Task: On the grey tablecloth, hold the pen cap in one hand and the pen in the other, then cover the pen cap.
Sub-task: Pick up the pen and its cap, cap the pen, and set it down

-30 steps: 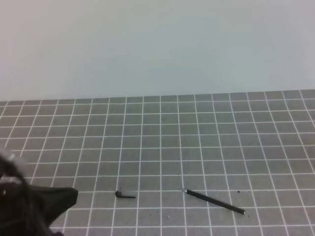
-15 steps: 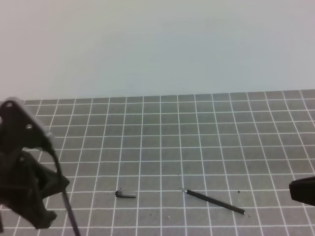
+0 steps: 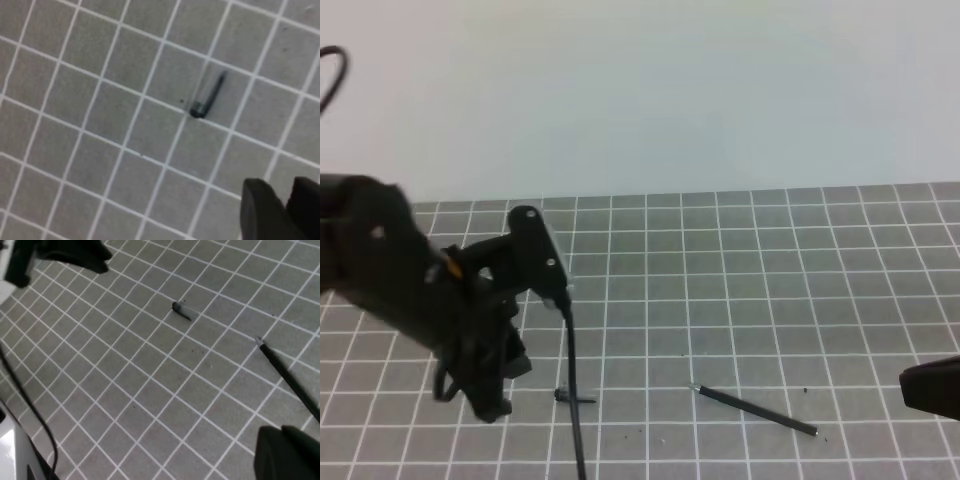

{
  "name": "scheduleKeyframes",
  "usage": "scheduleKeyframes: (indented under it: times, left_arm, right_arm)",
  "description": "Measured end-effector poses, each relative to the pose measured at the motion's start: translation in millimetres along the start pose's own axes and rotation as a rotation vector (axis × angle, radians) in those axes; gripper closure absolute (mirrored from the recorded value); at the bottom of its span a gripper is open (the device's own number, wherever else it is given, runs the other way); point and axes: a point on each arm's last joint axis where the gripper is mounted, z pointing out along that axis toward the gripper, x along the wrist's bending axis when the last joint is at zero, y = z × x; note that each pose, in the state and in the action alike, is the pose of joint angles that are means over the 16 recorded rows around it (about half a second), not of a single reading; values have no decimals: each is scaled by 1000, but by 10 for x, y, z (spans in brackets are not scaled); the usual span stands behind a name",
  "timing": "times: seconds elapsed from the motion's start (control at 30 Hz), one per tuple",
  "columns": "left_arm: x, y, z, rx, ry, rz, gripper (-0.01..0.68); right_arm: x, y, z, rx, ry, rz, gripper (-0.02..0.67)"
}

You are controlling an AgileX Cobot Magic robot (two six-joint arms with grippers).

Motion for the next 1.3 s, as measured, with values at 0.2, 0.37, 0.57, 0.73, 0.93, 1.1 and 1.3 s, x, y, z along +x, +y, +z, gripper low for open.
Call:
scheduleKeyframes:
  times: [0.2,0.37,0.57,0.73,0.93,1.1,1.3]
  left_arm:
    - [148,144,297,84,-8,73,407]
    - [218,243,544,131,-22,124,318]
    - [216,304,832,190,-56,184,280]
    - [195,302,1028,228,-89,205,299]
    - [195,268,1174,260,-112,209,331]
    - [209,261,1233,263,-109,214,355]
    - [229,264,1290,255,-97,223,366]
  right_arm:
    - [1,1,0,0,2,-1,651]
    - [2,3,-3,-1,1,-1,651]
    - [3,2,-4,0,1,-2,652]
    - [5,0,-4,2,3,-2,652]
    - [11,-4,-4,7,9,-2,652]
    - [17,-9,-5,11,14,-3,652]
    - [22,-12,-7,13,18,-4,651]
